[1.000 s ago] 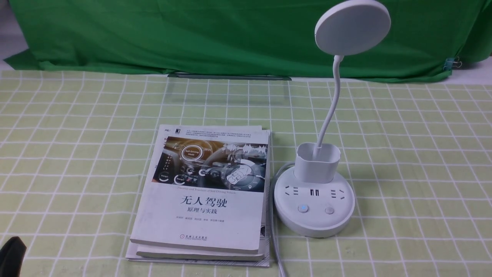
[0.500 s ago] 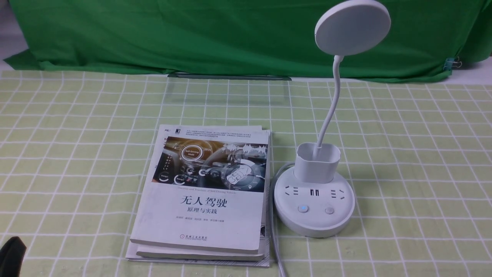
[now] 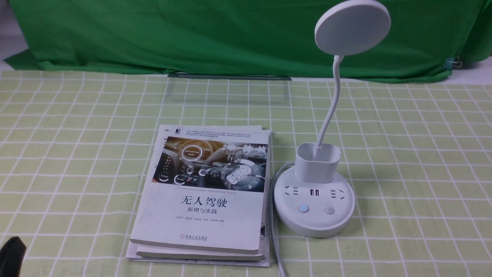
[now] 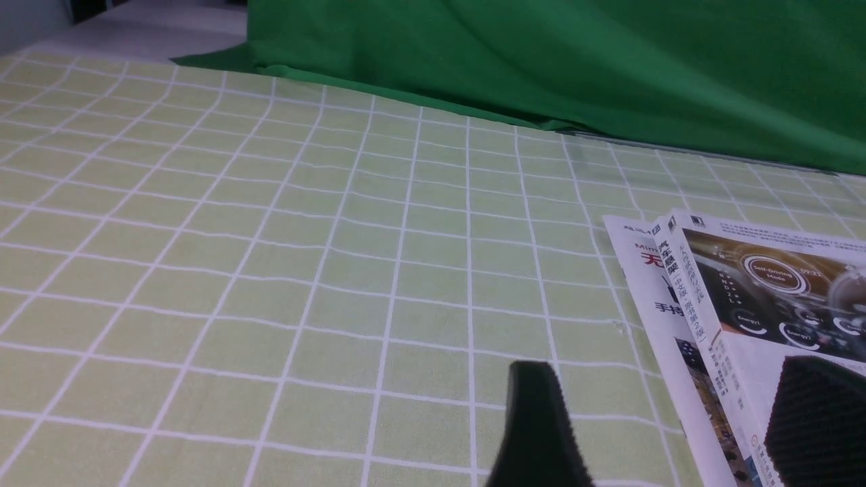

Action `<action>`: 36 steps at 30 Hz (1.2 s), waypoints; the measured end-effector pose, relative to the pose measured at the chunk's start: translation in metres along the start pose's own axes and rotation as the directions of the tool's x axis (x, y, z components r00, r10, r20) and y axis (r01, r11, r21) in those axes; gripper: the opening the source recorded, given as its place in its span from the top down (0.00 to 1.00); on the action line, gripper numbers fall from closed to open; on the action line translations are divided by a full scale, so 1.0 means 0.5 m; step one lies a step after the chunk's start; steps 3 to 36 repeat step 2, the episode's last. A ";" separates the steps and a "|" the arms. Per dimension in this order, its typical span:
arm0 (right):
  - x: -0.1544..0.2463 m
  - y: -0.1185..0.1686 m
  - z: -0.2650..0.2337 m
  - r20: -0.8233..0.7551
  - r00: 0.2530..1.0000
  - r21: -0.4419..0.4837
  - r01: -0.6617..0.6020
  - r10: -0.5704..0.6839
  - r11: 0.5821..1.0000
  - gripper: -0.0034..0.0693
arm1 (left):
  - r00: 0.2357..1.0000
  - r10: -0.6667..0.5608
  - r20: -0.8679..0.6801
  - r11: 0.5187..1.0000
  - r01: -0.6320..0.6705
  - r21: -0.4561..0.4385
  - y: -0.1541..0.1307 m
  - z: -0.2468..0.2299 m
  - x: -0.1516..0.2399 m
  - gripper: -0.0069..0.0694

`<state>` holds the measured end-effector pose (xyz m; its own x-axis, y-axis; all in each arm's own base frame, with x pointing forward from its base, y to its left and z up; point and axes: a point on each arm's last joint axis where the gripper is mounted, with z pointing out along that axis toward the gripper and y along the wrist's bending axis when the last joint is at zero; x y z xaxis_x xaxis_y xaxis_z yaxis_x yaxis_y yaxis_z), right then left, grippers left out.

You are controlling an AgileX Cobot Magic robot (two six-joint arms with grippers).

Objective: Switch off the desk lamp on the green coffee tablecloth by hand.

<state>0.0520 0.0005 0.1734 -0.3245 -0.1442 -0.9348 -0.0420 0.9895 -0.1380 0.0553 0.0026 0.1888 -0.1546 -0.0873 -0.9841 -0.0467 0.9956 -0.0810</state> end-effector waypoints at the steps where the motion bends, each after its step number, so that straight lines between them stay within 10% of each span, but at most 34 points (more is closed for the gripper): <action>1: 0.000 0.000 0.000 0.000 1.000 0.000 0.000 0.000 1.000 0.76 | 1.000 0.000 0.000 1.000 0.000 0.000 0.000 0.000 0.000 0.37; 36: 0.000 0.000 0.000 0.000 1.000 0.000 0.000 0.000 1.000 0.76 | 1.000 0.000 0.000 1.000 0.000 0.000 0.000 0.000 0.000 0.37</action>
